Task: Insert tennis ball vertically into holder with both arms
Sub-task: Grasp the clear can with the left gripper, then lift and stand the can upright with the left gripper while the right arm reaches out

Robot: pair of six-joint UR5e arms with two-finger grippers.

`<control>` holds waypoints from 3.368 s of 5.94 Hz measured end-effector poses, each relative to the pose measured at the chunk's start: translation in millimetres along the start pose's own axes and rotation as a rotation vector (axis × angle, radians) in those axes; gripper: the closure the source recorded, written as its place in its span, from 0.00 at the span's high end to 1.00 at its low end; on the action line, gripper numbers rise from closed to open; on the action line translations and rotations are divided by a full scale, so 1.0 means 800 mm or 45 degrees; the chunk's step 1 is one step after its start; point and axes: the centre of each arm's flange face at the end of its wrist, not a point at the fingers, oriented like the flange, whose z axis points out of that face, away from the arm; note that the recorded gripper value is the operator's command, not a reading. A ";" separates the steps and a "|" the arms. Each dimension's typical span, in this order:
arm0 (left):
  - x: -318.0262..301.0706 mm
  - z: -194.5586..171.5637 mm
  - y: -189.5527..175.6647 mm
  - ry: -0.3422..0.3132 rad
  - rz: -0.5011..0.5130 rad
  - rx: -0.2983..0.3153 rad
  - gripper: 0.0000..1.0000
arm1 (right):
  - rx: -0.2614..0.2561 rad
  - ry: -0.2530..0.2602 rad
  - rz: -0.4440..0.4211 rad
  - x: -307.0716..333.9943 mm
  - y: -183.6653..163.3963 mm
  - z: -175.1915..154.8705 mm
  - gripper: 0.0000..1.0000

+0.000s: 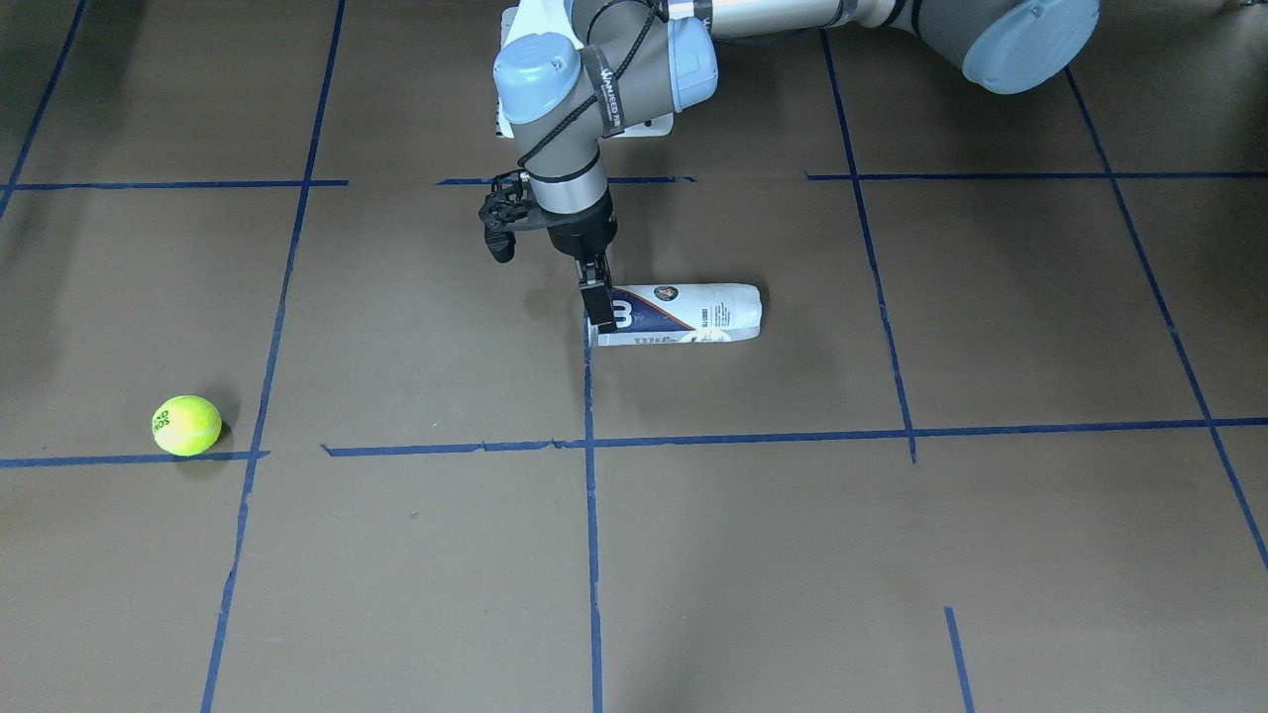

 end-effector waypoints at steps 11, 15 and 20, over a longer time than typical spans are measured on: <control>0.006 0.044 -0.004 -0.022 0.022 -0.076 0.54 | -0.012 -0.003 -0.007 0.000 -0.010 0.007 1.00; -0.012 -0.038 -0.018 -0.089 -0.010 0.228 0.53 | 0.006 -0.007 -0.021 -0.005 -0.028 0.001 1.00; 0.004 -0.123 0.071 0.096 -0.517 1.217 0.54 | 0.221 -0.096 0.170 -0.095 -0.096 -0.007 1.00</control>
